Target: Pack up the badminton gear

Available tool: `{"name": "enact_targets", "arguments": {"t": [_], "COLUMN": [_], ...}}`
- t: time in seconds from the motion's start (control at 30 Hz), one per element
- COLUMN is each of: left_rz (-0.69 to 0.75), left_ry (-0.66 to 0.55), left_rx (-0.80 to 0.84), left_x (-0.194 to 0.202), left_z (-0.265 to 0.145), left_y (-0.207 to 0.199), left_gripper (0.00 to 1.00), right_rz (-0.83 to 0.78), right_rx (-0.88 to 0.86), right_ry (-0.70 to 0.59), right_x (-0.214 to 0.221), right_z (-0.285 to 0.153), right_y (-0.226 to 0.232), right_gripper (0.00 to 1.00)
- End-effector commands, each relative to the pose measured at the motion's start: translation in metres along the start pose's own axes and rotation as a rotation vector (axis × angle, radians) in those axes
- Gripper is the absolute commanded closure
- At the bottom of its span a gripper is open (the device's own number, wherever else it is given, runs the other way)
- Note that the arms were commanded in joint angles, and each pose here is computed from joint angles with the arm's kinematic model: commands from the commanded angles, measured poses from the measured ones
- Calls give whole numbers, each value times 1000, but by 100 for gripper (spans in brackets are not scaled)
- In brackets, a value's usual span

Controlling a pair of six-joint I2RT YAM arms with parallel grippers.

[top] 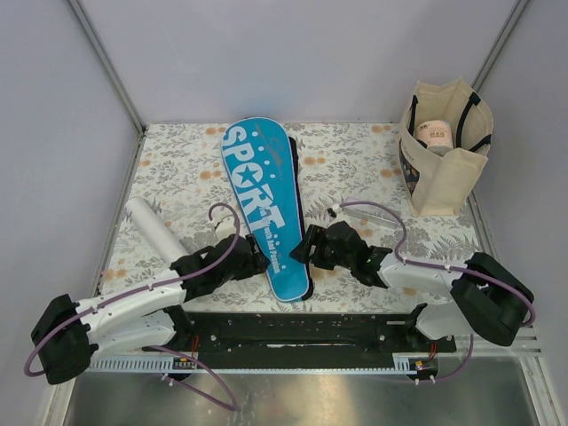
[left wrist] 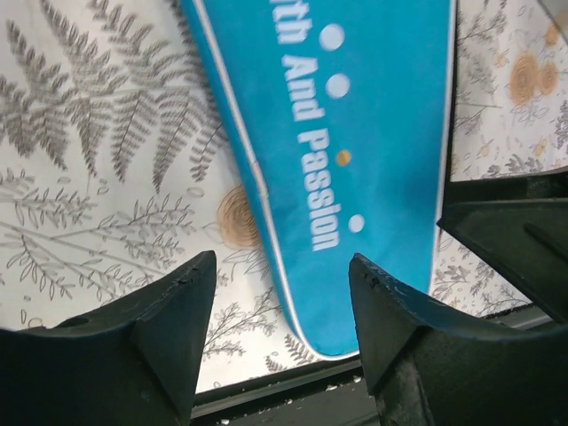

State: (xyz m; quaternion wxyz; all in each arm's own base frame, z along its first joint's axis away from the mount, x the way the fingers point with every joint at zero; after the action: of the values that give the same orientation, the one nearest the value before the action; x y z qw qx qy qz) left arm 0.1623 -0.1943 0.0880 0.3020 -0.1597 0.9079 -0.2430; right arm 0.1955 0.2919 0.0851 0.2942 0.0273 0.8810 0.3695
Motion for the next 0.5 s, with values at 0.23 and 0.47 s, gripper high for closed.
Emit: {"name": "enact_targets", "arguments": {"t": [0.23,0.47], "left_rz": [77,83], "left_ry": [-87,-109], "left_rx": [23,30], "left_x": [-48,-69], "left_z": [0,-2], "left_y": [-41,-36], "left_gripper": [35,35], "right_rz": [-185,-183], "right_rx": [-37,-9], "right_ry": [19,53], "right_x": [-50,-84], "right_z": [7,36], "right_y": [8,-13], "right_gripper": [21,19]}}
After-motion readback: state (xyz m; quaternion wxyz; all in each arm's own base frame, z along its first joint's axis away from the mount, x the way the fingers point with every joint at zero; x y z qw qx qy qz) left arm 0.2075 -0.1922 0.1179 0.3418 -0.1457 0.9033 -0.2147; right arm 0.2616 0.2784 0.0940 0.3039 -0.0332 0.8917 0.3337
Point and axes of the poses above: each gripper's point midway between its finger pads, its own z axis out along the fingers, its own y axis along the line the jaws close on, x = y × z, the point moved 2 cm from there along -z, back along the fingers, and after that the axes turned 5 degrees about -z, right-handed, at the moved point
